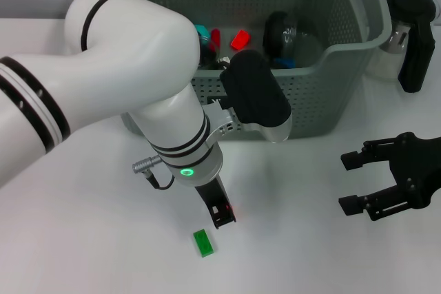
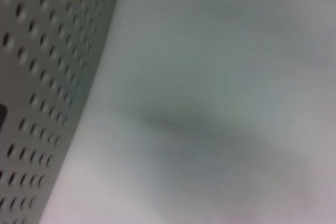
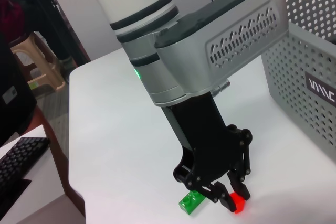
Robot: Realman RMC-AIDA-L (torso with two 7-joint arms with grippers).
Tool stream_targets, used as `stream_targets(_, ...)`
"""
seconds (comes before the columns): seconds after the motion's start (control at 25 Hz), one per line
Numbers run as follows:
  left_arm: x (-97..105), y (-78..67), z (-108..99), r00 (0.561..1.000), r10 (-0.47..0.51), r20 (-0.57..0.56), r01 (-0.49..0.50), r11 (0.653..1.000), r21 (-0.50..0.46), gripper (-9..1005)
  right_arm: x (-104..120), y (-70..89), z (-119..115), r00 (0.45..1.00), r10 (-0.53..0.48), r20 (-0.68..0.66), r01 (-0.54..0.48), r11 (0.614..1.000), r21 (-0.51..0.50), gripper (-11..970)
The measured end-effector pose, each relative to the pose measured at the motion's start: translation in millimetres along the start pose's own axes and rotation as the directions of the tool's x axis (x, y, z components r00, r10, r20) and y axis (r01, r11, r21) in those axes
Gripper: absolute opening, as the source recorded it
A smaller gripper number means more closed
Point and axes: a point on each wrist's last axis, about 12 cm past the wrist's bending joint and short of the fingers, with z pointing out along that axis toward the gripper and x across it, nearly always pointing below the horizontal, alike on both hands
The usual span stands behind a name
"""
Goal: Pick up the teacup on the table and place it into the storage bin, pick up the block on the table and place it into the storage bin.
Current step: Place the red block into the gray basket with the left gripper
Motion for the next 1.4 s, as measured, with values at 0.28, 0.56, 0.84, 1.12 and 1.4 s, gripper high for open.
stream_targets(0.28,-2.4,-2.2,-4.9,1.000,0.010,-0.001,-0.010,1.000,0.005,160,0.9,0.0,-0.2,1.000,0.002,0.001,-0.002,1.000,0.003,927)
stream_targets(0.56,-5.2,1.1,-25.3,0.999,-0.005,0.033,0.004,1.000,0.014,159,1.7,-0.4,-0.7,1.000,0.006,0.001,-0.006,1.000,0.005,927)
stream_targets(0.84,1.0,11.0,-72.8,0.985,-0.069,0.159,0.056,0.995,0.084,159,1.8,-1.6,-3.5,1.000,0.005,-0.002,-0.005,1.000,0.014,927)
stream_targets(1.12,19.3,38.6,-148.0,0.877,-0.174,0.447,0.108,0.980,0.170,158,1.7,-1.9,-5.1,1.000,0.005,-0.002,-0.005,1.000,0.019,927)
stream_targets(1.4,45.4,101.3,-203.1,0.684,-0.281,0.673,0.318,0.945,0.073,158,-0.4,-2.2,-4.7,1.000,0.002,-0.002,-0.002,1.000,0.014,927)
